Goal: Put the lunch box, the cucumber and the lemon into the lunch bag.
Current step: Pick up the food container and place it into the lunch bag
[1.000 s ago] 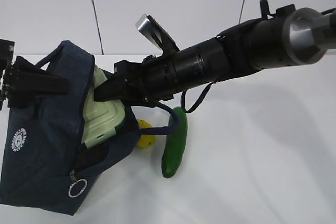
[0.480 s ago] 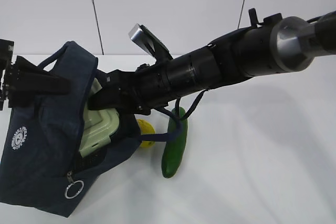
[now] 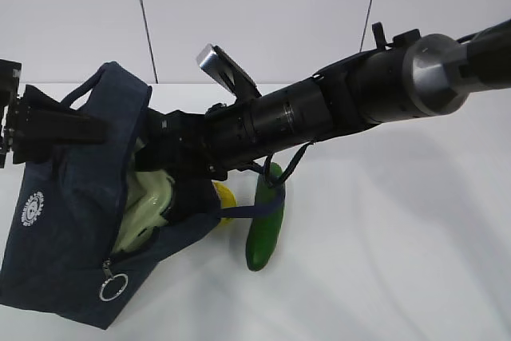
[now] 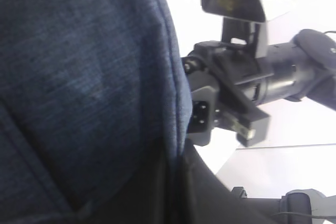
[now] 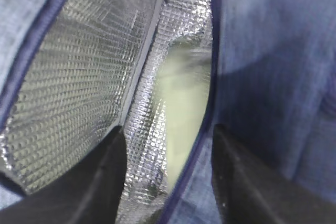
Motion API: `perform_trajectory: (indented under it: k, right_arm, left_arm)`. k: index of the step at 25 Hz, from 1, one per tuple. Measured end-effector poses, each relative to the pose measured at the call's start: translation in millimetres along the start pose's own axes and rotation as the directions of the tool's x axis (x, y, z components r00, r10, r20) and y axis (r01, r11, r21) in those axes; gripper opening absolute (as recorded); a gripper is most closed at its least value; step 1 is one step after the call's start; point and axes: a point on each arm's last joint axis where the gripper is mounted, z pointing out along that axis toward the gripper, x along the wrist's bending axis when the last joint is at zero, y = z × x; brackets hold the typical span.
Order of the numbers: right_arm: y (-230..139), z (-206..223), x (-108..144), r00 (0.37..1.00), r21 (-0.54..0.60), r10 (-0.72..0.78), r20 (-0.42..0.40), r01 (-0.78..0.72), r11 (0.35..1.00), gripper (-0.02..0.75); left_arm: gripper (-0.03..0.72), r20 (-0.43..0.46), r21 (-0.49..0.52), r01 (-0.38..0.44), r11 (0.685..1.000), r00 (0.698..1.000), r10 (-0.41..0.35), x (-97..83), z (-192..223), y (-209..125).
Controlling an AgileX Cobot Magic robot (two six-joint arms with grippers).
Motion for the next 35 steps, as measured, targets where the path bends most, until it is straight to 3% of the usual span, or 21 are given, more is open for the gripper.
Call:
perform_trajectory:
  k: [12, 25, 29, 35]
  right_arm:
    - [2, -1, 1, 1.000, -0.016, 0.016, -0.012, -0.016, 1.000, 0.379]
    - [16, -52, -18, 0.975, 0.039, 0.061, -0.215, -0.054, 0.998, 0.375]
    - [22, -62, -23, 0.971, 0.010, 0.073, -0.226, -0.073, 0.997, 0.375]
    - [26, -71, -12, 0.970, -0.004, 0.049, -0.240, -0.052, 0.999, 0.375]
  left_arm:
    - [0.010, 0.000, 0.001, 0.002, 1.000, 1.000, -0.002, 0.5, 0, 0]
    - [0.010, 0.018, 0.013, 0.002, 1.000, 1.000, -0.002, -1.2, 0, -1]
    - [0.009, 0.024, 0.018, 0.001, 1.000, 1.000, -0.002, -1.8, 0, -2]
    - [0.009, 0.017, 0.024, 0.001, 1.000, 1.000, -0.002, 1.5, -5, -2]
